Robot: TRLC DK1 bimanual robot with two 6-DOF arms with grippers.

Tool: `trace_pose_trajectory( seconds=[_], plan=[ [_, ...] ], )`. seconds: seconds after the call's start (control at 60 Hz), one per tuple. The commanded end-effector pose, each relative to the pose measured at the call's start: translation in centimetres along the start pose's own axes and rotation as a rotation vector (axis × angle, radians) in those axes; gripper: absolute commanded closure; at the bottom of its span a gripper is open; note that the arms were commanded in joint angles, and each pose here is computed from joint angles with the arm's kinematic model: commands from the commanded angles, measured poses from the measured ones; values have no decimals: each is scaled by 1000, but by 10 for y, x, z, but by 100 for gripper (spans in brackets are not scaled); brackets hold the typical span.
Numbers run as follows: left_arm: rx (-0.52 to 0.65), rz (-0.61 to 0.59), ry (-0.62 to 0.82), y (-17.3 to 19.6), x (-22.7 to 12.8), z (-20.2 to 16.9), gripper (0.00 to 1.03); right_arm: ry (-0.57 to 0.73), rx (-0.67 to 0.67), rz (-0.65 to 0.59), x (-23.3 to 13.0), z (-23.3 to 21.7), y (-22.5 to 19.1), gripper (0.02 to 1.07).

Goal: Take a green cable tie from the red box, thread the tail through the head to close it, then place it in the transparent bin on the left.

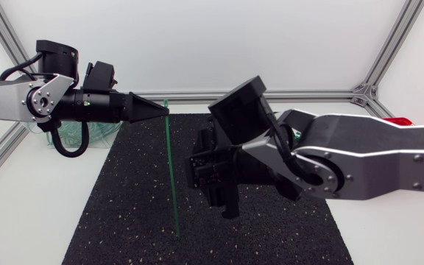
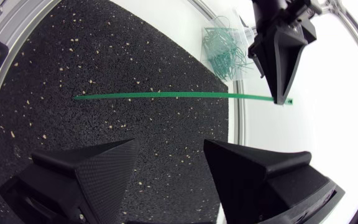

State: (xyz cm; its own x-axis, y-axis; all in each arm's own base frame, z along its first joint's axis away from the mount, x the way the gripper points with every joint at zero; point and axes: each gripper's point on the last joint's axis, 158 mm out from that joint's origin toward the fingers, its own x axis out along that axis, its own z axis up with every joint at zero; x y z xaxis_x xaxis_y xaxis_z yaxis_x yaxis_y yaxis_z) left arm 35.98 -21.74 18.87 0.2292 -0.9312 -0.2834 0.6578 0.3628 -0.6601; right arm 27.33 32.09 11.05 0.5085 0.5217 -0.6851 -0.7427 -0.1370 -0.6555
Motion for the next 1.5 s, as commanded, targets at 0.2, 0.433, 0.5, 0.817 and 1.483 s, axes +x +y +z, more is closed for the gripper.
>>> trace_pose_trajectory(
  seconds=[0.2, 0.433, 0.5, 0.817, 1.483],
  plan=[
    [-20, 11, 19, -8, -3, 22, 100, -17, -264, -60, 8, 21, 24, 30],
    [-101, 33, 60, 0, -1, 21, 100, -12, -388, -131, 21, 27, 36, 30],
    [-112, 35, 65, 0, -1, 20, 100, -12, -424, -154, 25, 28, 38, 30],
    [-127, 52, 88, -1, 3, 18, 100, -1, -658, -280, 33, 33, 38, 30],
    [-98, 55, 143, 12, 13, 9, 100, -111, -1088, -229, 61, 33, 76, 31]
  ],
)
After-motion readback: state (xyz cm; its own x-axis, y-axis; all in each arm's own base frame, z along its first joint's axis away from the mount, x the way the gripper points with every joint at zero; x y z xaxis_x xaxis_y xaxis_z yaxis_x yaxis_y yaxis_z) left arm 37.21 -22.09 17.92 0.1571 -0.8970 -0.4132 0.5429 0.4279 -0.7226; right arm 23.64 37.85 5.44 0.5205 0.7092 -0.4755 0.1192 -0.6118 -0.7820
